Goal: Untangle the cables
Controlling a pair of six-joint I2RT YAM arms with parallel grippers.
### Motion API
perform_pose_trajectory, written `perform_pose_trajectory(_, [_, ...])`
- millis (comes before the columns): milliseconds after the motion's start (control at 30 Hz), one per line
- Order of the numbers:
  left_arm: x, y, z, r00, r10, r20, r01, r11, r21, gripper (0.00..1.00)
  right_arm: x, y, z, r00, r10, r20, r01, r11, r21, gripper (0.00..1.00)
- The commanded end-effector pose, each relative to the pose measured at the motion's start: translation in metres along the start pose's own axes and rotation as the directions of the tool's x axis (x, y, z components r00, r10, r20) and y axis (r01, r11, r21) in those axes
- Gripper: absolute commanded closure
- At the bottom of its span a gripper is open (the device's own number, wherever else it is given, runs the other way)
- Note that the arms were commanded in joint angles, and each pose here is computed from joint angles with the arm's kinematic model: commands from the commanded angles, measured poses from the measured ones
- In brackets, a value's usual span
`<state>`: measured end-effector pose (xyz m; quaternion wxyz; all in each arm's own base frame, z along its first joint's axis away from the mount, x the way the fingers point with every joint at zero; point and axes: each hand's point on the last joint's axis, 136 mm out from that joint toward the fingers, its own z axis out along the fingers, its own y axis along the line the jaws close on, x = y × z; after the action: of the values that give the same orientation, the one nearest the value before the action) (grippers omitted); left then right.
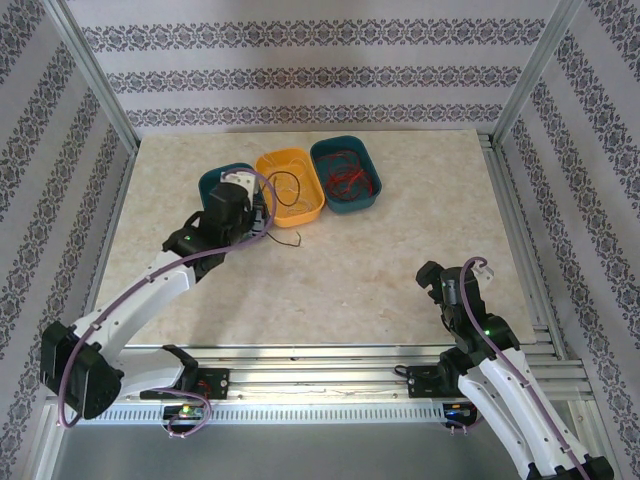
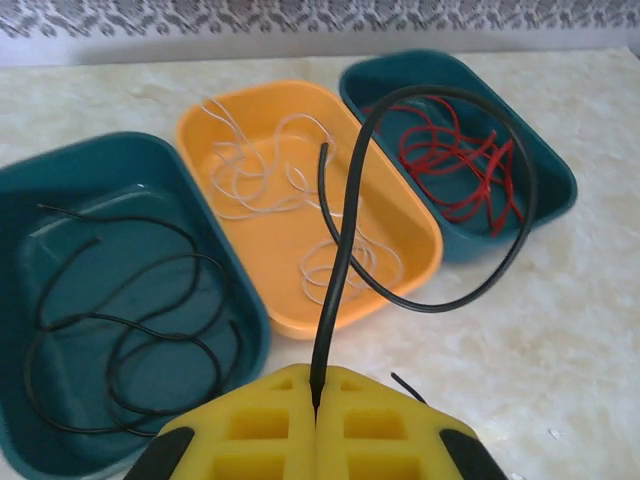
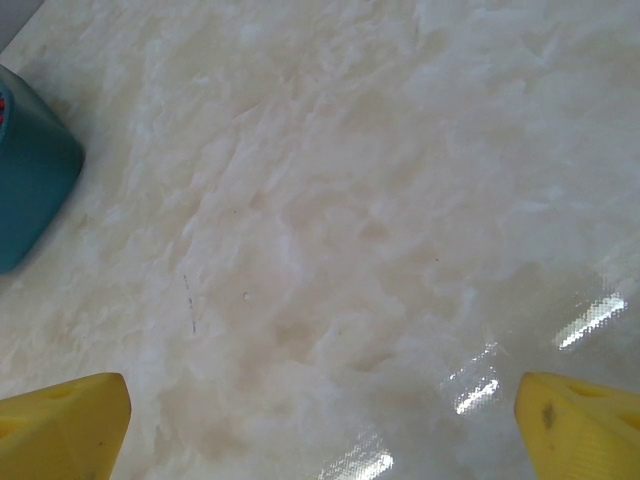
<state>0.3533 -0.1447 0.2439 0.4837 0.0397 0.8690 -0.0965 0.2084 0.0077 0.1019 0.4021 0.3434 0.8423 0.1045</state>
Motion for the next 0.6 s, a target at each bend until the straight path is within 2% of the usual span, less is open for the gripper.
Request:
perform_pose_trajectory(0, [-0.022,0.021,-0.006,0.997,0.016,0.076,-0.012,0.999,-0.049,1.00,0.000,-0.003,0.002,1.000,-0.002,-0.001,0.002,1.000,0.011,0.02])
perform_pose_trajectory(300, [-0.077,0.088,-0.022,0.966,0.050,0.254,0.011,0.972,-0.233,1.00,-0.001,0.000,0.001,1.000,0.001,-0.002,-0.001,1.000,0.001,0.02])
perform_pose_trajectory(400, [-0.087,0.104,-0.020,0.960,0.062,0.274,0.015,0.963,-0.271,1.00,-0.001,0.000,0.001,1.000,0.005,-0.001,-0.005,1.000,0.001,0.02])
perform_pose_trajectory(567, [-0.085,0.129,-0.003,0.967,0.061,0.249,0.025,0.945,-0.327,1.00,0.000,0.000,0.002,1.000,0.012,-0.005,-0.012,1.000,0.001,0.02])
